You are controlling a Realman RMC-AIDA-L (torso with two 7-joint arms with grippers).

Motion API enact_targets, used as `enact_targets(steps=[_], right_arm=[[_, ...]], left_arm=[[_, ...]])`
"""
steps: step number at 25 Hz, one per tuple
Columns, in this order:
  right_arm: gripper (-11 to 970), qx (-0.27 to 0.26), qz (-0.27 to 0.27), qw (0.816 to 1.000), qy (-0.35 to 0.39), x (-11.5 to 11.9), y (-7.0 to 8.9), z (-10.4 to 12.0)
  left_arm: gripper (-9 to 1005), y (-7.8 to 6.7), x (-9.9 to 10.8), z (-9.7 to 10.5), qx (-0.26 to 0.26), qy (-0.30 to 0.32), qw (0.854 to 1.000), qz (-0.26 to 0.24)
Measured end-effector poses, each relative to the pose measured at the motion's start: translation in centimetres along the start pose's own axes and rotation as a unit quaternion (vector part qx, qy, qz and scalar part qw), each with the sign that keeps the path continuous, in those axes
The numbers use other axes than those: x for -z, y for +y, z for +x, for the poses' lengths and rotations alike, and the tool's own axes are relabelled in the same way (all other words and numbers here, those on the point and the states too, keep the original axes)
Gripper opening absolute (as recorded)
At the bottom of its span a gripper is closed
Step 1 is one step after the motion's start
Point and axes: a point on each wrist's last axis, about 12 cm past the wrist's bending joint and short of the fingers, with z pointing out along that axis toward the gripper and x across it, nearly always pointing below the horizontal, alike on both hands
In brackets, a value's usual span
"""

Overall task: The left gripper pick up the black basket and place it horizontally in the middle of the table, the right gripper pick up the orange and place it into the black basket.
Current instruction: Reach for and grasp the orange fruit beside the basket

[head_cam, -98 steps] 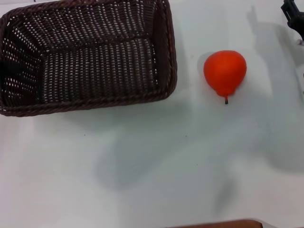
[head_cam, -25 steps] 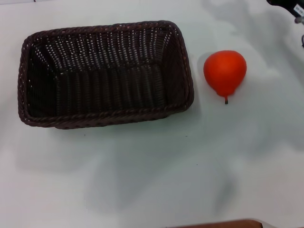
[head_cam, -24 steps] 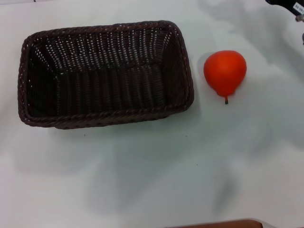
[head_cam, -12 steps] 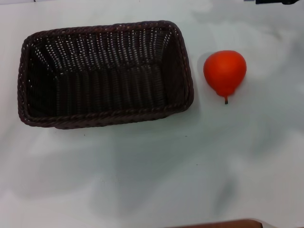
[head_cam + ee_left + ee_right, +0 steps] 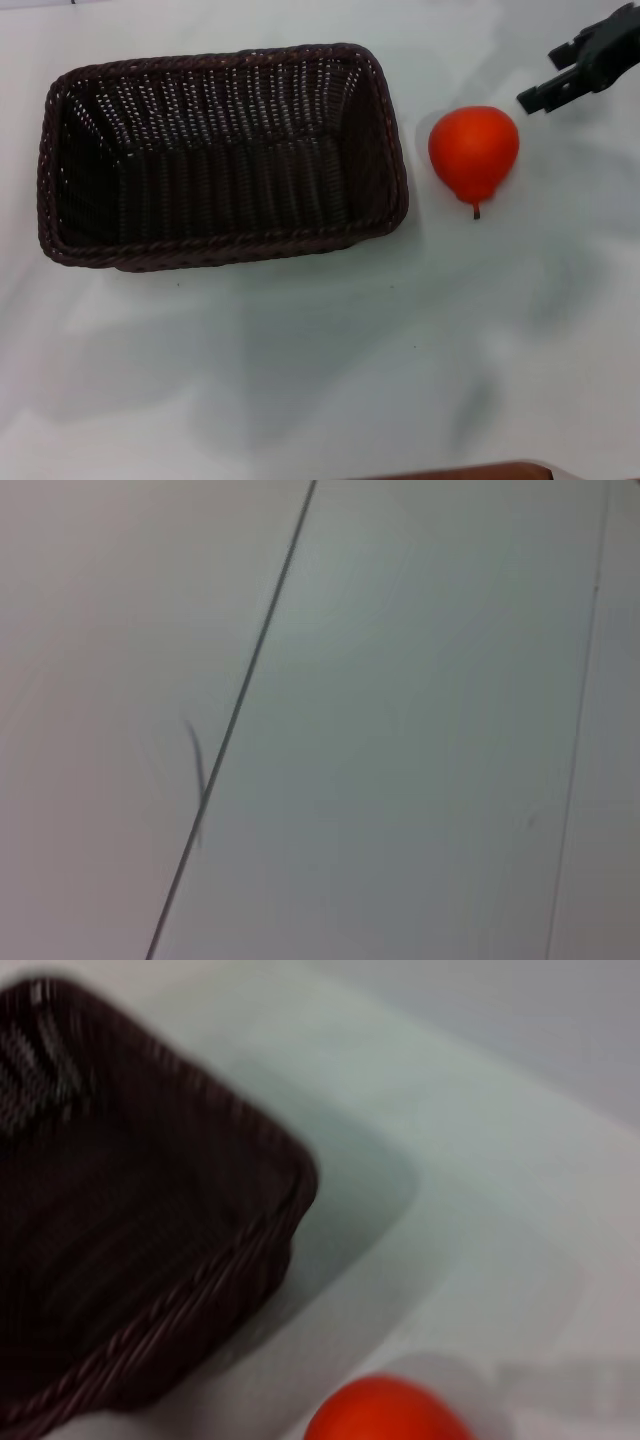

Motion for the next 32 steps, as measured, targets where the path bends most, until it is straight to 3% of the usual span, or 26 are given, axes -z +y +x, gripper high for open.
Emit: enact_targets(steps=[6, 14, 20, 26, 28, 32], right_arm=[[855, 0.025, 0.003, 0.999, -0.041, -3.4, -1.4, 0.9], [763, 0.060, -0.009, 0.996, -0.060, -7.3, -2.7, 1.6], [694, 0.067, -0.018, 0.996, -0.057, -8.1, -2.9, 1.5], [458, 0.063, -0.015, 0.996, -0.054, -8.0, -2.8, 1.4], [303, 0.064, -0.015, 0.996, -0.055, -8.0, -2.9, 1.4], [250, 0.064, -0.015, 0.996, -0.055, -7.9, -2.8, 1.4]], left_arm=[[872, 0.1, 0.1, 0.4, 0.011, 0.004, 1.000, -0.011], [865, 0.1, 0.2, 0.5, 0.013, 0.004, 1.000, -0.014], [863, 0.1, 0.4, 0.5, 0.024, 0.005, 1.000, -0.017], [862, 0.1, 0.6, 0.6, 0.030, 0.007, 0.999, -0.020], [862, 0.1, 0.6, 0.6, 0.032, 0.008, 0.999, -0.020], [863, 0.1, 0.6, 0.6, 0.033, 0.009, 0.999, -0.019]])
